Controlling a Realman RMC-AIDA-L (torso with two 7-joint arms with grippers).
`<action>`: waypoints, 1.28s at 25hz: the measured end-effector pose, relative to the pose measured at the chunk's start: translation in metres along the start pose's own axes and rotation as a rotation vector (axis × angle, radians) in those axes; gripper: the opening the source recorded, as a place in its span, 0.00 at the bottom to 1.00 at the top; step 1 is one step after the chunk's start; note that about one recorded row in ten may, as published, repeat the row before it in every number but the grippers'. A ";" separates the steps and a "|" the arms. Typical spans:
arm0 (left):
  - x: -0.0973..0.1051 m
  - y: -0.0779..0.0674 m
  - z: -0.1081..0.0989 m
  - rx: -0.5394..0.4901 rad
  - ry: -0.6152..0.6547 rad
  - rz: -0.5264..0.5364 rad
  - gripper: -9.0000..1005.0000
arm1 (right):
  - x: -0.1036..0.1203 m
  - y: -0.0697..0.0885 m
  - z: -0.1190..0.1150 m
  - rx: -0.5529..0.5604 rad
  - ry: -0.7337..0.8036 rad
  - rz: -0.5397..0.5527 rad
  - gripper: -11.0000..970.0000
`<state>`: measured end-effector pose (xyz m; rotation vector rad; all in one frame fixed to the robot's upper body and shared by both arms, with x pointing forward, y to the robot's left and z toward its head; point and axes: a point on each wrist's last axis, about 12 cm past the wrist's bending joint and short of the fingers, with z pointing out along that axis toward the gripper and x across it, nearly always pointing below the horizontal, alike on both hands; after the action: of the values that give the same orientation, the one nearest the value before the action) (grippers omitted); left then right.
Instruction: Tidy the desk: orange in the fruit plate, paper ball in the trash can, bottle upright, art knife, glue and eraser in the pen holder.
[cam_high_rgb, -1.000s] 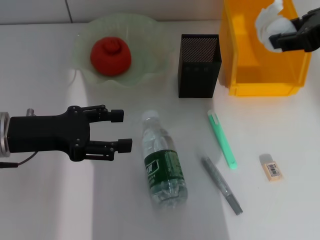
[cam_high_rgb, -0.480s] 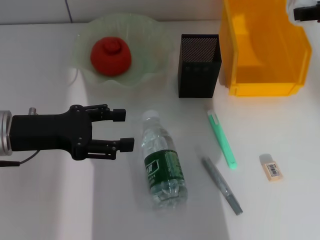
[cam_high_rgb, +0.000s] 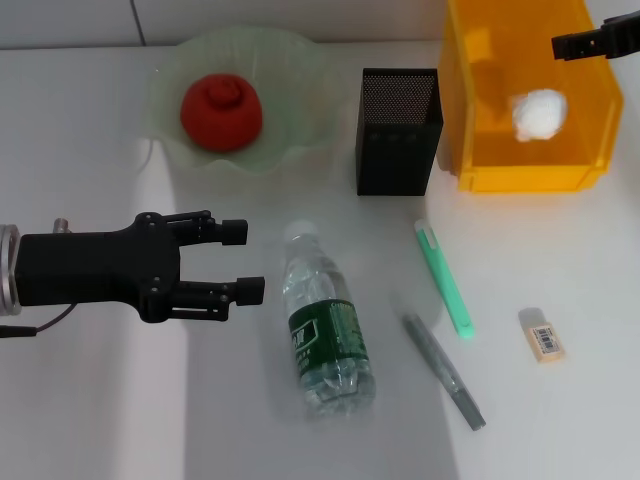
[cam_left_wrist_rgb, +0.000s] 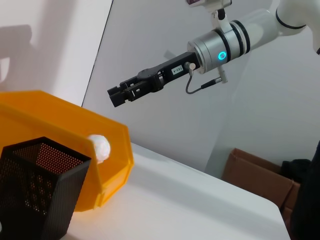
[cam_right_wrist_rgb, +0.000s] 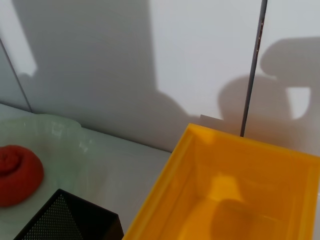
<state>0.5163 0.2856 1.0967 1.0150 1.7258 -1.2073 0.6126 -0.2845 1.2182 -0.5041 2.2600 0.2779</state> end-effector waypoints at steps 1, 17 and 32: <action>0.000 0.000 0.000 0.000 0.000 0.000 0.84 | 0.000 0.000 0.000 0.001 0.000 0.000 0.69; -0.062 0.014 -0.015 -0.109 0.098 -0.121 0.84 | 0.091 0.020 -0.066 -0.470 -0.338 -0.145 0.75; -0.153 0.015 0.074 -0.290 0.508 -0.272 0.84 | 0.209 0.007 -0.064 -0.682 -0.508 -0.010 0.75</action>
<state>0.5983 0.1919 1.2131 0.9838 2.4202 -0.8587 0.4394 -0.3572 1.1051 -0.6943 1.6287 1.0613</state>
